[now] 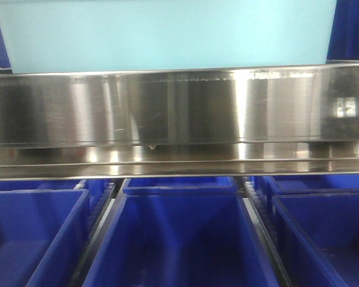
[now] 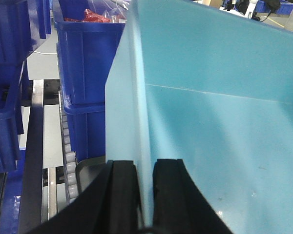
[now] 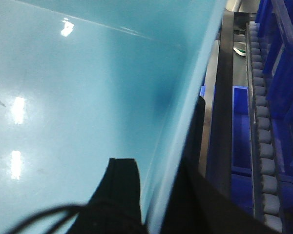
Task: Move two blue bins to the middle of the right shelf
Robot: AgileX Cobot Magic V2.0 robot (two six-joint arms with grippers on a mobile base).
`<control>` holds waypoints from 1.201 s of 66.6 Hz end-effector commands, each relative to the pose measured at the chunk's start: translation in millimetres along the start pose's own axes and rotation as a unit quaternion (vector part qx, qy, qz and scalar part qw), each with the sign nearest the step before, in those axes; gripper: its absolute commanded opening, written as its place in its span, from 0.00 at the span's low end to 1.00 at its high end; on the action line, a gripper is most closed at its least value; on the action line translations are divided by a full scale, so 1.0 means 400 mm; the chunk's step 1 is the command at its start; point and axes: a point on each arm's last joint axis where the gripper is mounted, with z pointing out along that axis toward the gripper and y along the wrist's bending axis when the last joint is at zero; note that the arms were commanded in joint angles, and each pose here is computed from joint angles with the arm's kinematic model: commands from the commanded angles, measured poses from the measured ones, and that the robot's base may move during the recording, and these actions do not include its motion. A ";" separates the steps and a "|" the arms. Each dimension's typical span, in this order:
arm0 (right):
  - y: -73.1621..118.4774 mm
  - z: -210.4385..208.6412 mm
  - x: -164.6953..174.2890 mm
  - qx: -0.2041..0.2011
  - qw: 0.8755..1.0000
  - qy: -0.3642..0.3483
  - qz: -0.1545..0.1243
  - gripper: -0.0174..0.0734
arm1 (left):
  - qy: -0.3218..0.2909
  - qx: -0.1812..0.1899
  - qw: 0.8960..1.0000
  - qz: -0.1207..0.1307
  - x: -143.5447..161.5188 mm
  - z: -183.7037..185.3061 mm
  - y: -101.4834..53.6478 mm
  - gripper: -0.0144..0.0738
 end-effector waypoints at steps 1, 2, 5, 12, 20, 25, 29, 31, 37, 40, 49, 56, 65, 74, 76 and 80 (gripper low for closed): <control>0.015 -0.020 -0.019 -0.025 0.999 -0.038 -0.005 0.02 | -0.025 0.031 0.999 -0.022 -0.015 -0.016 -0.019 0.04; 0.015 -0.020 -0.019 -0.025 0.999 -0.038 -0.005 0.02 | -0.020 0.031 0.999 -0.022 -0.013 -0.016 -0.020 0.04; 0.015 -0.020 -0.018 -0.025 0.999 -0.038 -0.005 0.02 | -0.002 0.035 0.999 -0.026 -0.005 -0.013 -0.021 0.04; 0.014 -0.015 -0.014 -0.022 0.999 -0.028 -0.013 0.02 | 0.047 0.035 0.998 -0.026 0.019 -0.005 -0.021 0.04; 0.011 0.000 -0.008 -0.017 1.000 -0.013 -0.015 0.02 | 0.104 0.032 0.994 -0.025 0.049 0.016 -0.017 0.04; 0.008 0.014 -0.003 -0.010 1.000 -0.002 -0.019 0.02 | 0.135 0.032 0.990 -0.028 0.068 0.037 -0.015 0.04; 0.005 0.032 0.001 -0.005 1.000 0.007 -0.021 0.02 | 0.158 0.031 0.987 -0.029 0.082 0.052 -0.013 0.04; 0.004 0.037 0.003 -0.002 1.000 0.010 -0.022 0.02 | 0.170 0.030 0.985 -0.028 0.090 0.060 -0.011 0.04; -0.001 0.057 0.008 0.007 0.999 0.020 -0.027 0.02 | 0.189 0.028 0.981 -0.030 0.106 0.089 -0.007 0.04; -0.003 0.067 0.011 0.011 0.999 0.026 -0.028 0.02 | 0.194 0.026 0.980 -0.030 0.111 0.099 -0.005 0.04; -0.006 0.098 0.022 0.016 0.998 0.046 -0.030 0.02 | 0.209 0.021 0.977 -0.030 0.128 0.134 0.002 0.04; -0.009 0.127 0.036 0.018 0.997 0.074 -0.029 0.02 | 0.214 0.016 0.976 -0.028 0.134 0.146 0.006 0.04; -0.006 0.157 0.059 0.011 0.993 0.115 -0.023 0.02 | 0.219 0.010 0.975 -0.026 0.141 0.154 0.010 0.04; 0.002 0.163 0.064 -0.007 0.992 0.124 -0.014 0.02 | 0.218 0.011 0.976 -0.025 0.140 0.152 0.008 0.04; 0.002 0.163 0.064 -0.007 0.992 0.124 -0.014 0.02 | 0.218 0.012 0.976 -0.024 0.140 0.152 0.006 0.04; 0.002 0.163 0.064 -0.007 0.992 0.124 -0.014 0.02 | 0.217 0.014 0.976 -0.023 0.139 0.150 0.002 0.04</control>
